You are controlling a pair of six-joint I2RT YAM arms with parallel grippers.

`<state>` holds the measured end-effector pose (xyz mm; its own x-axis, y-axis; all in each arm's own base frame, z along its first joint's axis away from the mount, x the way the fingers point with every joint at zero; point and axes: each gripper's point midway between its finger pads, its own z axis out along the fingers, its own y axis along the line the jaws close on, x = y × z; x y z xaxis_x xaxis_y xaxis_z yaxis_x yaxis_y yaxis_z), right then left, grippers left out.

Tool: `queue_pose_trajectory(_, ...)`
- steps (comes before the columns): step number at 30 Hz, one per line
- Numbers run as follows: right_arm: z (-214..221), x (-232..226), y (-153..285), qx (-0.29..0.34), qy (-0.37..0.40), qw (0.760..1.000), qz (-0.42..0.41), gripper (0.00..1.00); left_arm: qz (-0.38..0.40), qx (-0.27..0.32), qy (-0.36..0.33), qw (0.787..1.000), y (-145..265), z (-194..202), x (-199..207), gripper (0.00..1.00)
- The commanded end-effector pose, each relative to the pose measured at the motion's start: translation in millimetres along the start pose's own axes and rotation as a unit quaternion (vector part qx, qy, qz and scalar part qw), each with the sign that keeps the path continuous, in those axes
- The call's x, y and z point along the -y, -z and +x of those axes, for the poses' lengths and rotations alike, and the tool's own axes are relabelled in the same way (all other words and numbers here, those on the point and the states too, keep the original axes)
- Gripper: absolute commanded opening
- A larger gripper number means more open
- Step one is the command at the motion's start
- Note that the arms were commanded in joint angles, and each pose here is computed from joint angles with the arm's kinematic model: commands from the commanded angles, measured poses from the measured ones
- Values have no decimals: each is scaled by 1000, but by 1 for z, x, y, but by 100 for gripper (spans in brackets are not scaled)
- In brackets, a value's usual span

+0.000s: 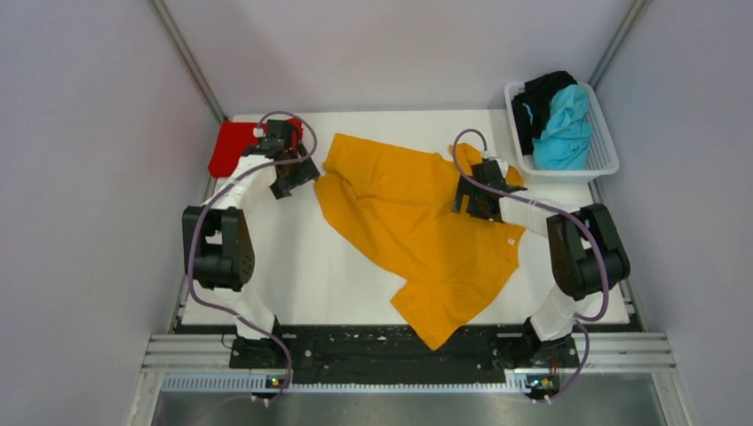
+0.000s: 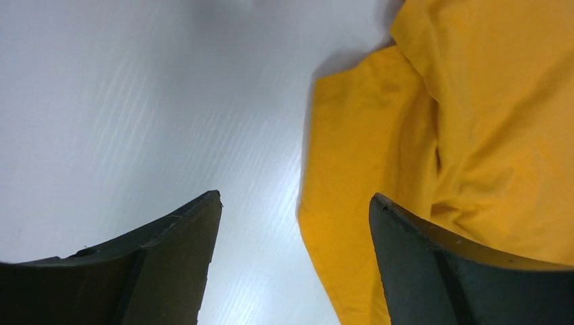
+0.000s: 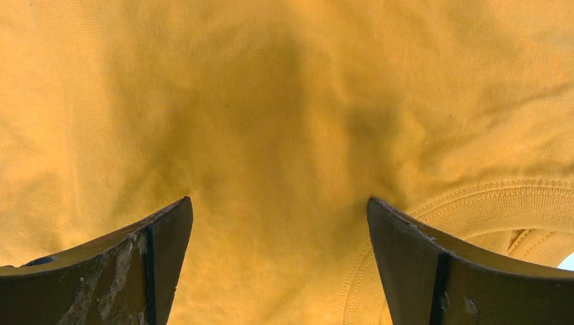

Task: Fold and stack the t-shirts
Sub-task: Flatten out the tshirt

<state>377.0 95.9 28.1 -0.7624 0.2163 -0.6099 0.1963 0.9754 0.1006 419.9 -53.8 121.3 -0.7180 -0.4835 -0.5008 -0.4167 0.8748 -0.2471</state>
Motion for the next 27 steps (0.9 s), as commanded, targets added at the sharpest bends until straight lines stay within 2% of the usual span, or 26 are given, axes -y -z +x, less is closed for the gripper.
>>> queue_pose_trajectory(1, 4, 9, 3, -2, 6, 1000, 11, 99, 15, -52, 13, 998, -41, 21, 8, 81)
queue_pose_trajectory(7, 11, 13, 7, -3, 4, 1000, 12, 99, 45, -84, 19, 995, -72, 29, 26, 65)
queue_pose_trajectory(9, 14, 17, 8, -2, 6, 1000, 17, 99, 40, -87, 22, 995, -81, 30, 25, 55)
queue_pose_trajectory(11, 15, 20, 11, 0, 6, 1000, 23, 99, 27, -96, 24, 995, -89, 34, 22, 41)
queue_pose_trajectory(13, 14, 22, 13, 3, 6, 1000, 25, 99, 17, -103, 24, 994, -94, 39, 18, 12)
queue_pose_trajectory(14, 15, 23, 14, 3, 7, 1000, 26, 99, 5, -108, 24, 994, -94, 41, 15, 0)
queue_pose_trajectory(17, 16, 25, 15, 4, 10, 1000, 28, 99, -82, -100, 15, 991, -79, 41, -12, 0)
queue_pose_trajectory(21, 25, 31, 17, -7, 21, 999, 34, 99, -193, -66, -21, 979, -10, 34, -47, 0)
queue_pose_trajectory(24, 31, 39, 20, -15, 31, 998, 47, 99, -260, -84, -61, 960, 41, 49, -70, 0)
queue_pose_trajectory(27, 37, 43, 20, -25, 41, 997, 53, 99, -332, -112, -91, 932, 69, 70, -94, 0)
